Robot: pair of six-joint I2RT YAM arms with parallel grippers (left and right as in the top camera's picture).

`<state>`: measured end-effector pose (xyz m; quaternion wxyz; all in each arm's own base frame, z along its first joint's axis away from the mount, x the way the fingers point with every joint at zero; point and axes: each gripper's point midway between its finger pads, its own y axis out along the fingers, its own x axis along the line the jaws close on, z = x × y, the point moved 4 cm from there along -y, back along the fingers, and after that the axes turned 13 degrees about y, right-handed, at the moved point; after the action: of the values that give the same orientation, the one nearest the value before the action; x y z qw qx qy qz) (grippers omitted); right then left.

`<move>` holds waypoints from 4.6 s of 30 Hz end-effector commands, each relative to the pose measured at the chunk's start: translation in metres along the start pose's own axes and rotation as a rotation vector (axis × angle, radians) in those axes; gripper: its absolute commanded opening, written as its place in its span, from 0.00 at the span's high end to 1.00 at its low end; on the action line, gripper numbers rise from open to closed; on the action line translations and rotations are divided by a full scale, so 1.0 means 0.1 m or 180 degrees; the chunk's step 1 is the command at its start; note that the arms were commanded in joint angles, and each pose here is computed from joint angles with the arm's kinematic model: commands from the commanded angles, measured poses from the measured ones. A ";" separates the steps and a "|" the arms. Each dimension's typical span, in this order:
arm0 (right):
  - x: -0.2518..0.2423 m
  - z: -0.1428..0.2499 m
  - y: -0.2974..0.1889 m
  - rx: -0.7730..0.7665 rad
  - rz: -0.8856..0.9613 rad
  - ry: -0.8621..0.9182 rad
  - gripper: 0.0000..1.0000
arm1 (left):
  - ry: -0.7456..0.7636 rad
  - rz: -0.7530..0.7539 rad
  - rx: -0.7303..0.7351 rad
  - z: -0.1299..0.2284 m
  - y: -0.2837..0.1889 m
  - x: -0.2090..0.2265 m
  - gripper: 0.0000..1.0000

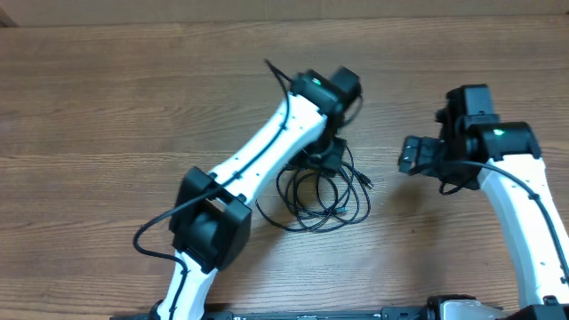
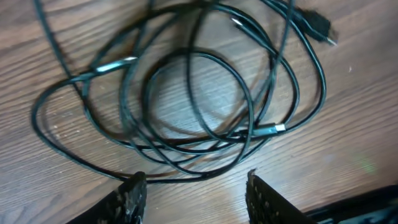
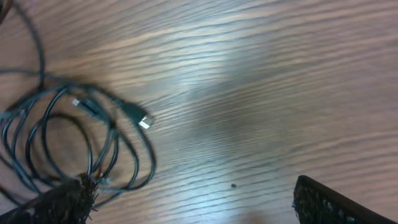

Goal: Untangle cables

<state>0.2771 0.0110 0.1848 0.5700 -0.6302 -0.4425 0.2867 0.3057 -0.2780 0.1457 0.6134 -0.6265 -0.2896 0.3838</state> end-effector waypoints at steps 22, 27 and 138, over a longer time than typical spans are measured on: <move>-0.53 -0.23 -0.27 -0.0174 -0.0208 0.0883 0.00 | -0.0001 -0.0049 -0.0185 -0.06 1.07 -0.02 0.53; -0.53 -0.23 -0.27 -0.0174 -0.0208 0.0882 0.00 | 0.0055 0.0059 -0.0229 -0.08 1.06 -0.07 0.96; 1.64 -0.30 -0.85 -0.1548 -0.2133 -0.1450 0.89 | 0.0074 -0.0205 -0.2687 0.22 -2.86 0.34 0.96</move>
<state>0.3315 0.1737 0.2904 0.3340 -0.3246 -0.8739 0.1395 0.3404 -0.2169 0.4323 0.3056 -0.8260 -0.4345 0.1888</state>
